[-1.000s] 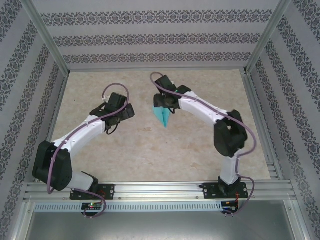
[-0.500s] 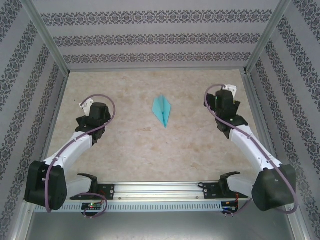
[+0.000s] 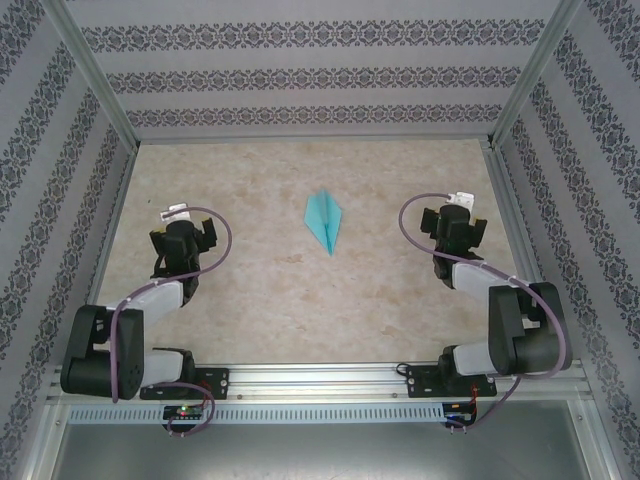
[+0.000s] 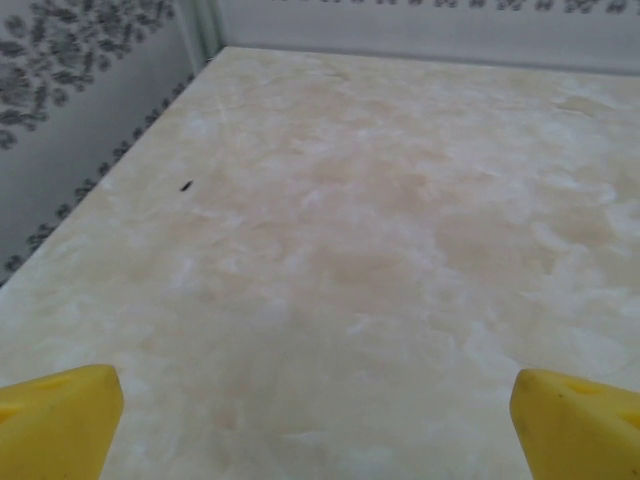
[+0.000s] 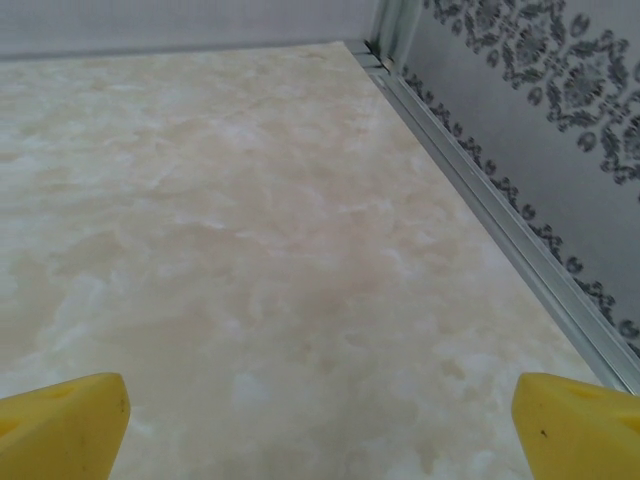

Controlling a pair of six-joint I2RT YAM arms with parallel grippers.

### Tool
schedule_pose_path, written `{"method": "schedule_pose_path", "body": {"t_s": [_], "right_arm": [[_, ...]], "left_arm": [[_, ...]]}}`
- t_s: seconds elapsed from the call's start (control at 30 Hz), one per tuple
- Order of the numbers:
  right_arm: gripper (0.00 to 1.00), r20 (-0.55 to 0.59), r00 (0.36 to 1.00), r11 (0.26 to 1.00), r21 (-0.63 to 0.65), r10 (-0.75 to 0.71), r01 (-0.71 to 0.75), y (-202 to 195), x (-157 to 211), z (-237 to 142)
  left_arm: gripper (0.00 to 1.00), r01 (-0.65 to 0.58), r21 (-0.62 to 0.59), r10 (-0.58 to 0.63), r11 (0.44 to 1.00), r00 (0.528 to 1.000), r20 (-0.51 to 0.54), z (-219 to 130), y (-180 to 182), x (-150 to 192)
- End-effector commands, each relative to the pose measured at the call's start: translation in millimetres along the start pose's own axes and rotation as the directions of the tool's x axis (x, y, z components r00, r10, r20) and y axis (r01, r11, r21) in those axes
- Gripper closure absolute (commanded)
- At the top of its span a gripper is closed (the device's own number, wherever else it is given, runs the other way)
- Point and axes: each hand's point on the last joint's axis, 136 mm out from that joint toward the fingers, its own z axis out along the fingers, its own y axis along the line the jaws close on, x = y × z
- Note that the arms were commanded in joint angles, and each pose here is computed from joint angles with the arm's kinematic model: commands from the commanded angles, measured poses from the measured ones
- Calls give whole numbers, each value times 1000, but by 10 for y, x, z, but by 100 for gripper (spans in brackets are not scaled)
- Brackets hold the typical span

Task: Fold a paper plane with a square sheet of paper (pick it up from the middle)
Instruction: Reset both arms

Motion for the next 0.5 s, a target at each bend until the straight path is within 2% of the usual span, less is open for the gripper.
{"method": "schedule_pose_path", "body": {"t_s": [0.0,0.27,0.47], "right_arm": [[2,137,990,995,-103,28,-14,140,-262,7],[2,171,984,976,-219,43,-5,260,-199,5],[2,208,976,969,-245,57,-5,285,-136,-16]], "left_arm": [[0,-52,171,27,984,989,147,27,-294,-309],[0,-96,250,63,963,988,139,164,-469,-75],[0,-102,261,68,960,989,134,217,-500,2]]}}
